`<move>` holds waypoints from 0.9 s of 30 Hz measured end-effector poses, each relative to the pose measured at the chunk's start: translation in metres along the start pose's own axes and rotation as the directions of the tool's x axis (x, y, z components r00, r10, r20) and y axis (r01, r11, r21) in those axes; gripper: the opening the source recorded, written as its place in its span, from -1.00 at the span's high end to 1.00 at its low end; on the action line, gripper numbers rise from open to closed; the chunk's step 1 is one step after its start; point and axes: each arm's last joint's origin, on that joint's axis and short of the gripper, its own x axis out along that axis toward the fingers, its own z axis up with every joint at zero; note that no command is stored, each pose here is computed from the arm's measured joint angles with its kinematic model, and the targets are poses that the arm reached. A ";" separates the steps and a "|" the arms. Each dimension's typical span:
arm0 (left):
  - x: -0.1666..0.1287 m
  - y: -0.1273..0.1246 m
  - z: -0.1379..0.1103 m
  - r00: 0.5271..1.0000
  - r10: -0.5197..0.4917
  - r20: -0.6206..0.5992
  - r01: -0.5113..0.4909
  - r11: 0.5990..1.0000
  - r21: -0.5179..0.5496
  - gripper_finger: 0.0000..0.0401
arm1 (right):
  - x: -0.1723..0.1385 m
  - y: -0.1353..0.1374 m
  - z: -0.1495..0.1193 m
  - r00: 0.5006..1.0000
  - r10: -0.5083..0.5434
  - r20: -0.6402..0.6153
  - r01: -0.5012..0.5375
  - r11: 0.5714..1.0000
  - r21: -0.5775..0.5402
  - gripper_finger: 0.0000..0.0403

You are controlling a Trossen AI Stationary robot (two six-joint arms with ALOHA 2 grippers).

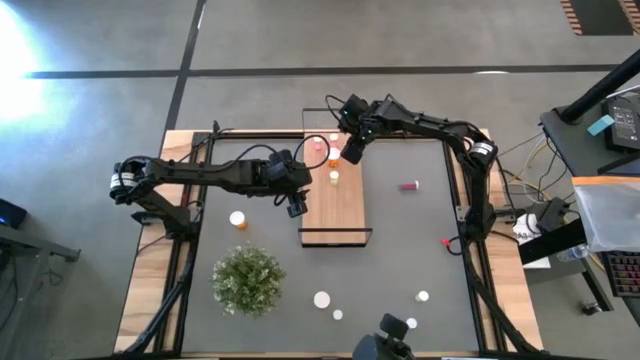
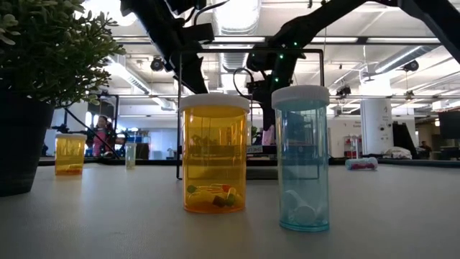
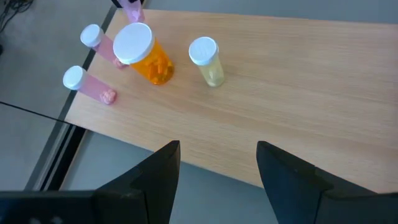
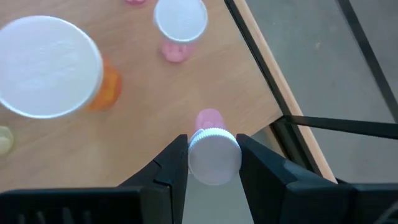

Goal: Pick and place medicine bottles onto shelf by color
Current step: Put the pink pill bottle on the shelf aligned with the other pink pill bottles

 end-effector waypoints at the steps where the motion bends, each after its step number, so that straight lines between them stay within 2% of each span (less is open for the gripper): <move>1: 0.000 0.000 0.000 1.000 0.000 0.000 0.000 1.000 0.000 0.02 | 0.000 0.000 0.001 1.000 0.000 0.007 0.000 1.000 0.001 0.44; 10: 0.000 0.000 0.000 1.000 0.000 -0.003 0.000 1.000 0.001 0.02 | 0.001 0.000 0.000 1.000 0.008 0.009 -0.008 1.000 -0.026 0.43; 15: 0.000 0.000 0.000 1.000 0.000 -0.003 0.000 1.000 0.001 0.02 | 0.003 0.005 -0.001 0.997 0.080 0.010 -0.079 0.995 -0.059 0.43; 27: 0.000 0.000 0.000 1.000 0.000 -0.003 0.000 1.000 0.000 0.02 | 0.003 0.003 -0.001 0.999 0.036 0.010 -0.035 0.997 -0.069 0.44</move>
